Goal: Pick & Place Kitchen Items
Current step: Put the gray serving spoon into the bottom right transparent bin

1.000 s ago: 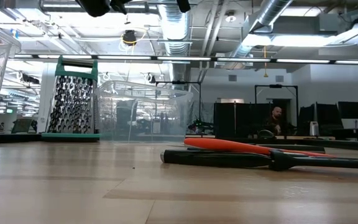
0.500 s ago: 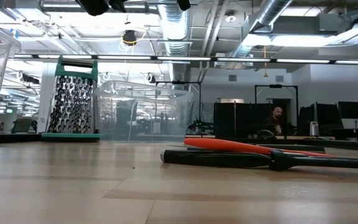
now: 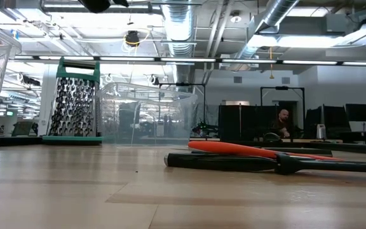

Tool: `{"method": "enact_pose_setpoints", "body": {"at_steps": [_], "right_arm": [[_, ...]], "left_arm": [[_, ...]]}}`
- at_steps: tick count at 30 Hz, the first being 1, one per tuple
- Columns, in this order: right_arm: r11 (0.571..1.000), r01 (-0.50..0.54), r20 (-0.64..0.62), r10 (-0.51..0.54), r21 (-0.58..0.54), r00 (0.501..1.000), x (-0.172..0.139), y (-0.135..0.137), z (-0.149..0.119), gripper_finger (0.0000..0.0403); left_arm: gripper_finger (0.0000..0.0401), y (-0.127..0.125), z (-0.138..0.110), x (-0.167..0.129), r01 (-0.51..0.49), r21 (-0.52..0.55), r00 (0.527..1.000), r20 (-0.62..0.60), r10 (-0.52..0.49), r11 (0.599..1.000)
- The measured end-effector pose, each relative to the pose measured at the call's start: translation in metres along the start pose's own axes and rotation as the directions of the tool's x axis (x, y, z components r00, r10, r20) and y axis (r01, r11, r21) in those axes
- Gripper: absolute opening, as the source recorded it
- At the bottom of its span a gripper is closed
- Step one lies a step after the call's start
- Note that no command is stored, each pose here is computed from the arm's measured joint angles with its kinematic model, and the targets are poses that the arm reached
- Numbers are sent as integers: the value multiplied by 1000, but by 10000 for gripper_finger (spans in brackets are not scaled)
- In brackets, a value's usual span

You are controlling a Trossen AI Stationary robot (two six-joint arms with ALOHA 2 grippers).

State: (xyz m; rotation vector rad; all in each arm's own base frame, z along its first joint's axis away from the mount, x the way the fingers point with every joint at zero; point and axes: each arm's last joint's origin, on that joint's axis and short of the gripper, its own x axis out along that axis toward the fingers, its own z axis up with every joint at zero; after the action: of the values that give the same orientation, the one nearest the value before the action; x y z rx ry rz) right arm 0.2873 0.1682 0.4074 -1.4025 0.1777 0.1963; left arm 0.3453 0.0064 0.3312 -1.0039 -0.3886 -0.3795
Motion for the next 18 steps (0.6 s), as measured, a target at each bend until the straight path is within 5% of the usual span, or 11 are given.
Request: {"method": "enact_pose_setpoints", "body": {"at_steps": [8,15,18], "right_arm": [[997,43,14,-44,62,999,-7,-1,12,223],[926,87,12,-98,367,995,-33,0,38,224],[913,65,39,-89,402,995,-40,4,47,224]], "left_arm": [[39,2,5,-1,-4,1,1000,12,4,1000],[23,18,16,-5,-88,58,995,53,85,994],[22,17,20,-6,-73,67,995,70,69,995]]}}
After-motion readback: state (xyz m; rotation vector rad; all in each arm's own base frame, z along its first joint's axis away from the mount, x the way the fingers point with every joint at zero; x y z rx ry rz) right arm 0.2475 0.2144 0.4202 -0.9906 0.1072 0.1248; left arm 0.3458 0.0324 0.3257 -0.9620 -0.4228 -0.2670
